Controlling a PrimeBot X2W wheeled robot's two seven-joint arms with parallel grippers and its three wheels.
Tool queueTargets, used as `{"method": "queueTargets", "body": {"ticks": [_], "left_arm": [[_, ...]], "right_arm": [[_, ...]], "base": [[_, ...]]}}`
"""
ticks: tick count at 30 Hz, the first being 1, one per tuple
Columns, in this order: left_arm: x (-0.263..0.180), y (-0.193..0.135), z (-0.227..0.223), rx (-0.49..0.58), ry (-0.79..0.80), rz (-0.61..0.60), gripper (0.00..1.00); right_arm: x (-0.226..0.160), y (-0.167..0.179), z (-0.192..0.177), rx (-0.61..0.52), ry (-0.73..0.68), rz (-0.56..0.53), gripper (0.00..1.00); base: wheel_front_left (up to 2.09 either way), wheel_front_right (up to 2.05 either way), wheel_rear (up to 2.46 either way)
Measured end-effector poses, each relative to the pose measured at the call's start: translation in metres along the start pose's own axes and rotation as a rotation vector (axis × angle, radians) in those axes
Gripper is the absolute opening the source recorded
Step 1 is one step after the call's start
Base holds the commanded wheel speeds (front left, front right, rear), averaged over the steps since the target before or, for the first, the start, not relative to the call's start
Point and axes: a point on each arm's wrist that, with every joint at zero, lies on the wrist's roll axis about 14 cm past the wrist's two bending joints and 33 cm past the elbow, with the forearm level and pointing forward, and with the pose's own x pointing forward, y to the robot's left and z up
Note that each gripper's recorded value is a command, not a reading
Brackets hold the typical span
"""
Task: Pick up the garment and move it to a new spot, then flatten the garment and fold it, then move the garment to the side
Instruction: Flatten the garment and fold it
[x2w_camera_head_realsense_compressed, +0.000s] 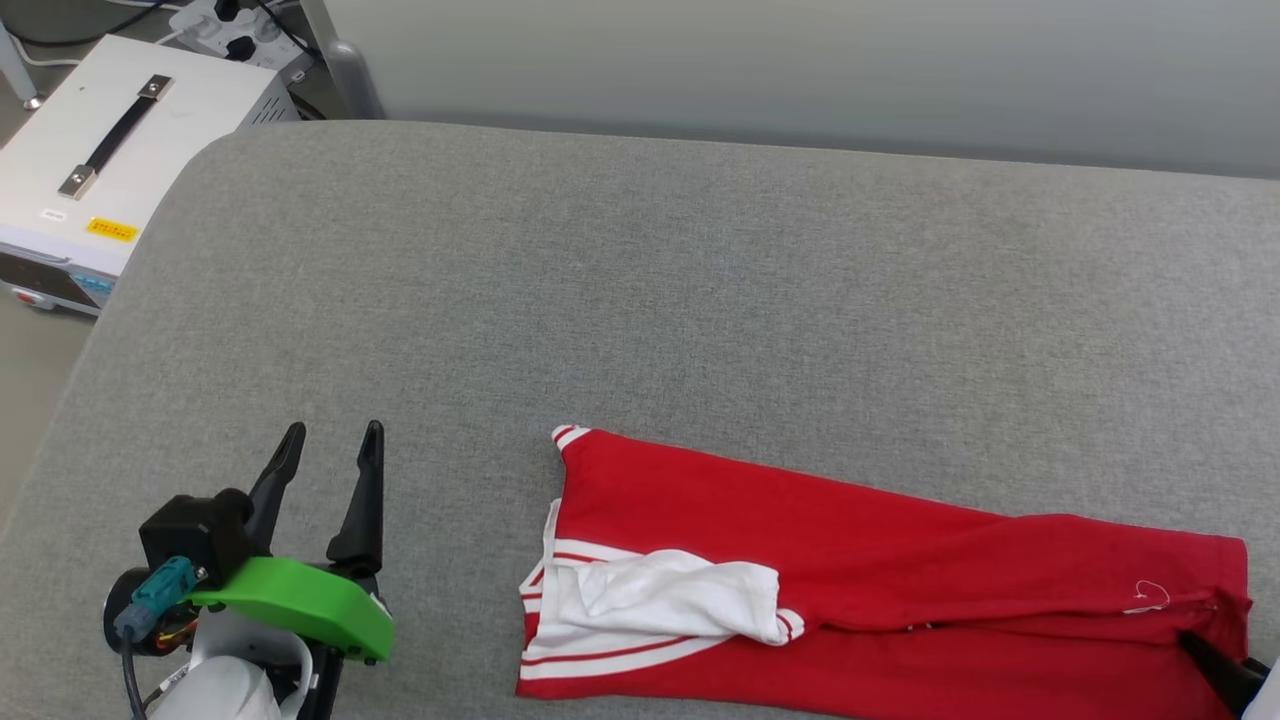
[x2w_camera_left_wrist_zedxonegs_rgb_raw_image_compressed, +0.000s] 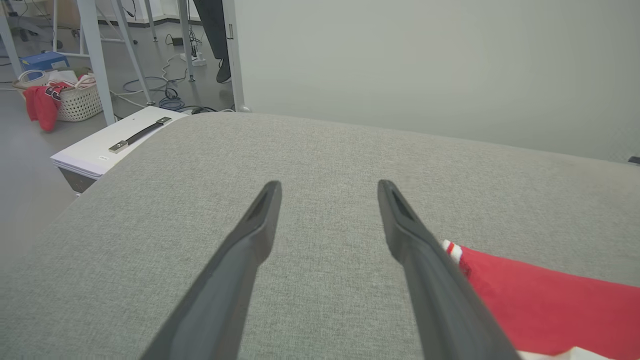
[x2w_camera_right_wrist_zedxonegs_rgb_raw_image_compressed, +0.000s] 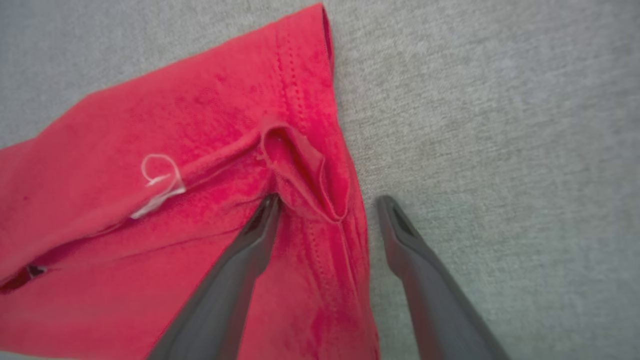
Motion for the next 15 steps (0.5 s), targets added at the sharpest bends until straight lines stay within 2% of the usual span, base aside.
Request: {"method": "queueTargets", "body": {"ticks": [7, 8, 9, 10, 11, 15], "left_arm": [[0.0, 0.0, -0.003, 0.001, -0.004, 0.0, 1.0], [0.0, 0.0, -0.004, -0.002, -0.005, -0.001, 1.0], [-0.001, -0.001, -0.003, -0.003, -0.007, -0.001, 1.0], [-0.001, -0.002, -0.003, -0.002, -0.009, -0.006, 1.0], [-0.001, -0.002, -0.002, -0.003, -0.012, -0.006, 1.0], [-0.002, -0.002, -0.001, -0.004, -0.017, -0.011, 1.0]], "right_arm": [[0.004, 0.021, -0.008, 0.008, 0.037, 0.061, 1.0], [0.004, 0.023, -0.008, 0.008, 0.038, 0.066, 0.8], [0.003, 0.023, -0.009, 0.006, 0.037, 0.069, 0.4], [0.002, 0.024, -0.008, 0.005, 0.032, 0.07, 0.23], [0.002, 0.023, -0.007, 0.006, 0.02, 0.069, 0.0], [-0.002, 0.015, -0.001, -0.001, -0.037, 0.045, 0.0]], "base": [[0.0, 0.0, 0.0], [0.0, 0.0, 0.0], [0.0, 0.0, 0.0], [0.0, 0.0, 0.0], [0.0, 0.0, 0.0], [0.0, 0.0, 0.0]]}}
